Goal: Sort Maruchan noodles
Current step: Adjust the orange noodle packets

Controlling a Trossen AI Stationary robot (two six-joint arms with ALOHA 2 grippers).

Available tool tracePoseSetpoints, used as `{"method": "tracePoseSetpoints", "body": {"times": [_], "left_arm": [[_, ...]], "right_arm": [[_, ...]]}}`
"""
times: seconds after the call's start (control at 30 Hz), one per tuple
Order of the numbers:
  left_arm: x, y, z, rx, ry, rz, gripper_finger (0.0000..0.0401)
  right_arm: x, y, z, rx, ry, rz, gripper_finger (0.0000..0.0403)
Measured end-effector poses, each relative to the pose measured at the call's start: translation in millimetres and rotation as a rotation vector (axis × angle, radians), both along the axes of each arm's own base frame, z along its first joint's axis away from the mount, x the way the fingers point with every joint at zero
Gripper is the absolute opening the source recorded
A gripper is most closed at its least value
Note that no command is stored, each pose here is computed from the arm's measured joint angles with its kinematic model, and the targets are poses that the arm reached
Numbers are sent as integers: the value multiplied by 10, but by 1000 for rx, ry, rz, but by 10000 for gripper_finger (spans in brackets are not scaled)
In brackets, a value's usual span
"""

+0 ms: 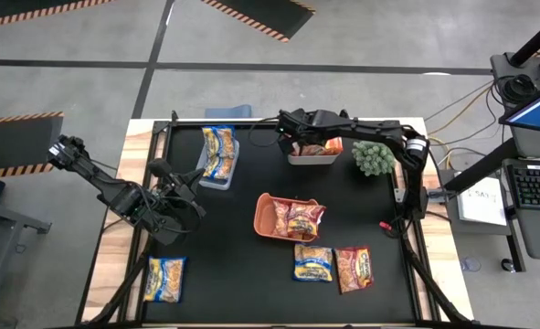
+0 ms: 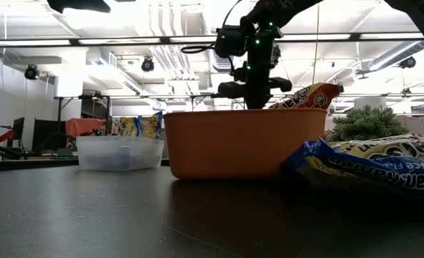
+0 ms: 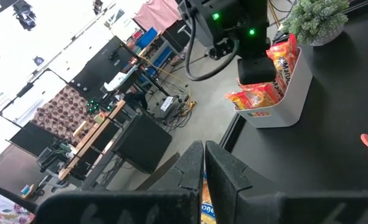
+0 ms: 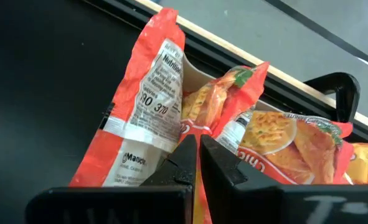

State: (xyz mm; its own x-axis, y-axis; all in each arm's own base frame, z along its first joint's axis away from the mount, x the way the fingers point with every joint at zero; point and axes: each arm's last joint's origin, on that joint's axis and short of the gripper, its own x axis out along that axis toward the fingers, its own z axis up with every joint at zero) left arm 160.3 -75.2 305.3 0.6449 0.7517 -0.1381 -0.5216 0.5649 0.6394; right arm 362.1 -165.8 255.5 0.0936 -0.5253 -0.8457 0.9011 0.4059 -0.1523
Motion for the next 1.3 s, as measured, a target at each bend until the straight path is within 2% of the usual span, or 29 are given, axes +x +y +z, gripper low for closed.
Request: {"method": "tracePoseSetpoints", "body": {"times": [0.17, 0.37, 0.6, 0.9, 1.3], "left_arm": [[0, 0, 0, 0, 0, 0, 0], [0, 0, 0, 0, 0, 0, 0], [-1, 1, -1, 2, 3, 0, 0], [2, -4, -10, -19, 20, -21, 0], [0, -2, -12, -18, 24, -22, 0]], "right_arm": [[-22, -3, 3, -36, 34, -5, 35], [-148, 43, 290, -59, 21, -10, 70], [-347, 82, 432, -28, 73, -41, 102], [-506, 10, 287, 25, 138, -128, 151], [-634, -156, 56, 45, 178, -176, 187]]}}
